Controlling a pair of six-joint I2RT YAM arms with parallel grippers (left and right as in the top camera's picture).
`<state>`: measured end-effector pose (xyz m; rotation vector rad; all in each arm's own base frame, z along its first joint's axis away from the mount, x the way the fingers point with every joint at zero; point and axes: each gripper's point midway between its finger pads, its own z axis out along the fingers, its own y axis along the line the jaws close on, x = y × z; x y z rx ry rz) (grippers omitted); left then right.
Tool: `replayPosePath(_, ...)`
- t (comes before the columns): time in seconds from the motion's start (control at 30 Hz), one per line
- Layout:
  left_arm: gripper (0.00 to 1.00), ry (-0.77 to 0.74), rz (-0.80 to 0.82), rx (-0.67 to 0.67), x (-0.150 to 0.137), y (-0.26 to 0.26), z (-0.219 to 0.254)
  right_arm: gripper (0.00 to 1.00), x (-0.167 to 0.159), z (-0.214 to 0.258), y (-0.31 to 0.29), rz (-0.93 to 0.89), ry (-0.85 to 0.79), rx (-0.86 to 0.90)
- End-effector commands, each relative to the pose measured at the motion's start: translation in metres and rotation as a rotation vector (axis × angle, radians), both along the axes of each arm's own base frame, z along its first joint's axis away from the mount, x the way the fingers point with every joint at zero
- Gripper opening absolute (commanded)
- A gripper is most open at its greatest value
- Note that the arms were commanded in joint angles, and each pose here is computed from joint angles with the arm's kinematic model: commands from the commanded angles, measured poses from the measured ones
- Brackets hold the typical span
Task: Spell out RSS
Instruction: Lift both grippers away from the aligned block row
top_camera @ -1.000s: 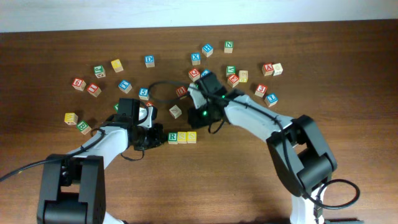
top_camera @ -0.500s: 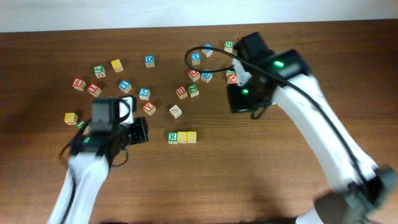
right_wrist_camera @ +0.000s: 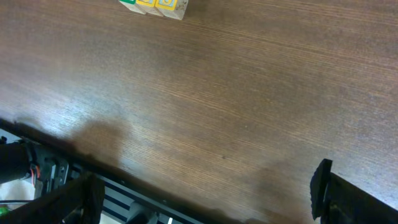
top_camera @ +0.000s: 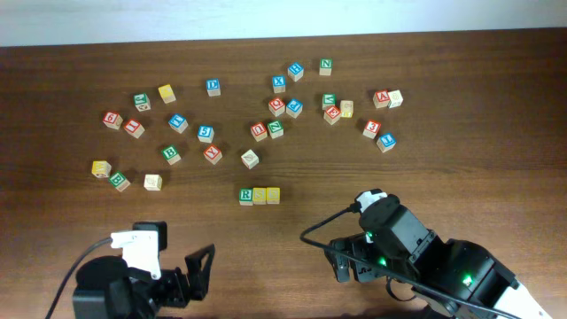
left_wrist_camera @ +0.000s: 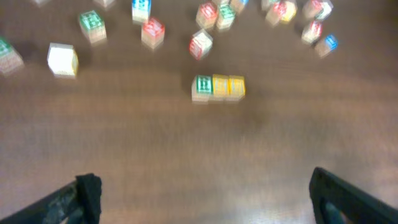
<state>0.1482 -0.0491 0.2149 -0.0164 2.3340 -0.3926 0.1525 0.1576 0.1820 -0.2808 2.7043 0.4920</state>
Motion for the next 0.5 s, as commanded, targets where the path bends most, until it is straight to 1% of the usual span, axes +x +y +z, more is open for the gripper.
replayPosePath(0.0, 0.99, 0.053, -0.020, -0.005, -0.013, -0.003, -0.009, 0.98, 0.001, -0.006, -0.001, -0.010, 0.012, -0.028)
replayPosePath(0.17, 0.99, 0.146, -0.020, -0.001, -0.029, -0.002, -0.023, 0.98, 0.005, -0.027, 0.003, -0.010, 0.083, -0.099)
replayPosePath(0.33, 0.99, 0.177, -0.019, 0.001, -0.036, -0.001, -0.028, 0.98, 0.009, -0.059, 0.007, -0.009, 0.191, -0.207)
replayPosePath(0.4, 0.99, 0.148, 0.048, 0.071, -0.034, 0.015, -0.028, 0.98, 0.009, -0.070, 0.007, -0.009, 0.227, -0.243)
replayPosePath(0.43, 0.99, 0.115, 0.061, 0.068, -0.033, 0.017, -0.024, 0.98, 0.009, -0.076, 0.007, -0.008, 0.249, -0.265)
replayPosePath(0.47, 0.99, 0.029, 0.064, 0.061, -0.027, 0.016, -0.013, 0.98, 0.009, -0.085, 0.007, -0.008, 0.276, -0.292)
